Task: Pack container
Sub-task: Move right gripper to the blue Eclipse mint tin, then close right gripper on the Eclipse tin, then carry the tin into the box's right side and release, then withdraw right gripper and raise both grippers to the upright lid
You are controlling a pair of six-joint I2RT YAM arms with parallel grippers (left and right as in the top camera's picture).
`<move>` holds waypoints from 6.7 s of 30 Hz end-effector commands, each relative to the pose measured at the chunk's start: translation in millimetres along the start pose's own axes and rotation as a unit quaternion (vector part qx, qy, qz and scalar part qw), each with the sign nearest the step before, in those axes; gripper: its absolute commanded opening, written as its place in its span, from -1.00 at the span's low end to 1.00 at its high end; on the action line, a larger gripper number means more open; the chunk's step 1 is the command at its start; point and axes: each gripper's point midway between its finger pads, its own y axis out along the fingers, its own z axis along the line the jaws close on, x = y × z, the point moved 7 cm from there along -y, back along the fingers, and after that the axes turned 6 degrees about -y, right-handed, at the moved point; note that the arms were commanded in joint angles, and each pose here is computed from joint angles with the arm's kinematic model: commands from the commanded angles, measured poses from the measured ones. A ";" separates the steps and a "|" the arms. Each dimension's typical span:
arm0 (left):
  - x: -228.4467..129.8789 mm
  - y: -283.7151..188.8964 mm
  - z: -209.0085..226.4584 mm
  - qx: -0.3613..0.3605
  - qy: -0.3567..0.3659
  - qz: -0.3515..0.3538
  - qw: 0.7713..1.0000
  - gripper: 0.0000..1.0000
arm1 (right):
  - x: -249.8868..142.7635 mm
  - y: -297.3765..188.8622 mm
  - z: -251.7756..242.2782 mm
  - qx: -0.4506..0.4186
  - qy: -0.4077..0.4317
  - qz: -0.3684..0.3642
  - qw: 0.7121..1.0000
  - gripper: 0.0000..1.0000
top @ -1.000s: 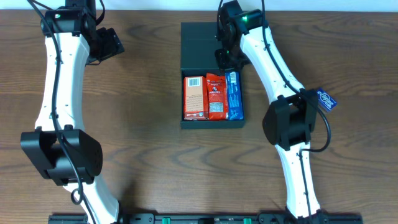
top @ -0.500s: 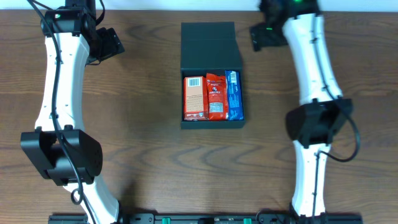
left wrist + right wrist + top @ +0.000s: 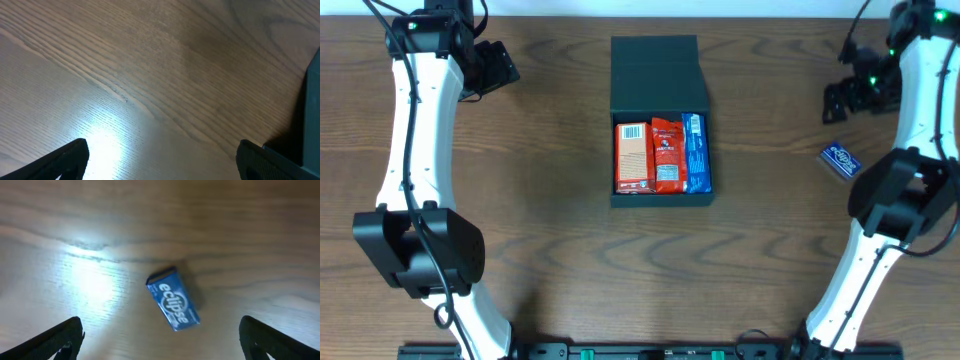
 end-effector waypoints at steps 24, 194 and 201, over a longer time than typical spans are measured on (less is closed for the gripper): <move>2.0 -5.5 2.5 0.000 -0.005 -0.002 1.000 0.90 | -22.4 51.4 -4.6 -0.057 0.523 0.058 0.849 0.98; 1.6 -4.2 -20.1 -0.065 0.073 -0.002 0.995 -0.88 | 100.8 -60.7 255.8 -0.036 -0.176 -0.188 0.965 -0.96; -17.8 50.0 -80.1 -0.176 0.067 0.067 0.980 -0.89 | 99.0 -32.4 192.5 0.102 0.006 -0.177 0.979 -0.97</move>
